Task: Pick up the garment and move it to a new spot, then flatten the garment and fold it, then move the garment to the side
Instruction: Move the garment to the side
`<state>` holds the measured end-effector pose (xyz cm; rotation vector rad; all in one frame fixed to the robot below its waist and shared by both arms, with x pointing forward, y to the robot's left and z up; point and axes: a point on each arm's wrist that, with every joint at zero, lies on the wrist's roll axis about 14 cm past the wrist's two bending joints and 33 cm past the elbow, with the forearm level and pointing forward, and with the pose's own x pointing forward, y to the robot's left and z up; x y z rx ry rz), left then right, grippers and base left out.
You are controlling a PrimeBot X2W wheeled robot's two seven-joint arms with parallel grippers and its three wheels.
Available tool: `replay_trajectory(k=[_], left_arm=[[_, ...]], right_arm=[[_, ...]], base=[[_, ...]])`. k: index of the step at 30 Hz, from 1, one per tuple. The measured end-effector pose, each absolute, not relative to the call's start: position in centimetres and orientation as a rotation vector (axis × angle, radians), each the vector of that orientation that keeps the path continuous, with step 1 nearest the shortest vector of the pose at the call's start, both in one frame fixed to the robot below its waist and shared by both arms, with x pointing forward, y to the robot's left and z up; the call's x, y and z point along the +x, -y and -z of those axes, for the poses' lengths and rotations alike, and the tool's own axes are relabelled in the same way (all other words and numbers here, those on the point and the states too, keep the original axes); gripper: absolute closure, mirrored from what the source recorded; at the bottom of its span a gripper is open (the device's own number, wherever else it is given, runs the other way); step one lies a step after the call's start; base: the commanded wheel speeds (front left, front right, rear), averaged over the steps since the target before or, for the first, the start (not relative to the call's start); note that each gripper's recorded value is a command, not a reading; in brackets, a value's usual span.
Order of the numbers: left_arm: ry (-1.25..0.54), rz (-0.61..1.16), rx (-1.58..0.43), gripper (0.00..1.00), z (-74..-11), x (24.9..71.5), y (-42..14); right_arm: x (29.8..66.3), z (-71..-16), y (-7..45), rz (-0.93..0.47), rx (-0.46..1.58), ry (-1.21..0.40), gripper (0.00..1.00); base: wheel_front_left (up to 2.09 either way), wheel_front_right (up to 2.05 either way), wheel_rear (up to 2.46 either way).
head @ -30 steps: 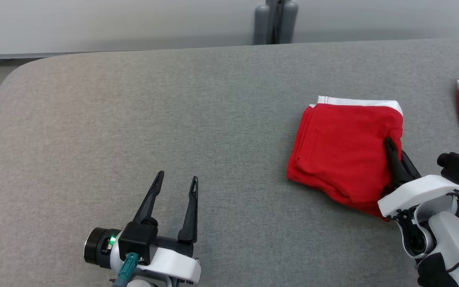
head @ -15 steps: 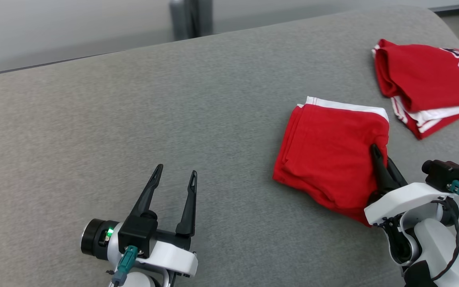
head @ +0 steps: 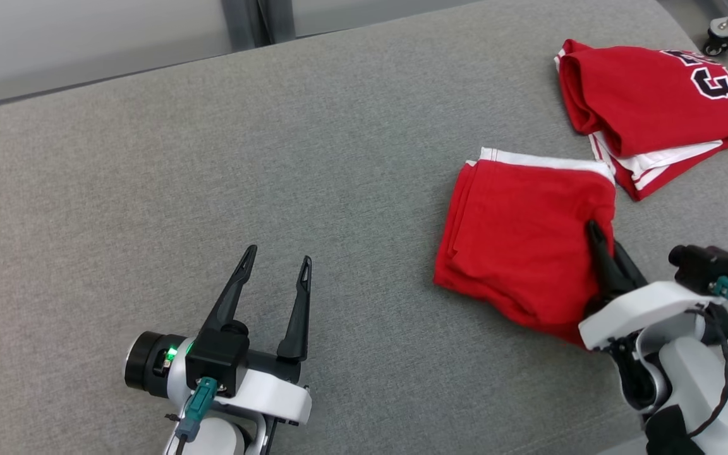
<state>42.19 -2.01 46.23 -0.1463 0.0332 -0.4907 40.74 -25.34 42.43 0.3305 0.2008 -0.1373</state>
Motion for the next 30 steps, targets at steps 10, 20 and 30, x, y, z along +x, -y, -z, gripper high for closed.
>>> replay_trajectory(k=[10,20,30], left_arm=[[-0.038,0.451,-0.126,0.0,-45.0,44.0,0.1],[-0.028,0.453,-0.124,0.0,-43.7,46.3,-0.1],[-0.044,0.404,-0.111,0.0,-42.3,47.3,-1.8]], right_arm=[[46.3,-44.4,25.3,-0.039,0.041,-0.188,1.0],[51.5,-44.1,29.1,-0.139,-0.311,-0.25,1.0],[53.1,-43.5,33.8,-0.107,-0.444,-0.304,1.0]], base=[[0.0,0.0,0.0],[0.0,0.0,0.0],[0.0,0.0,0.0]])
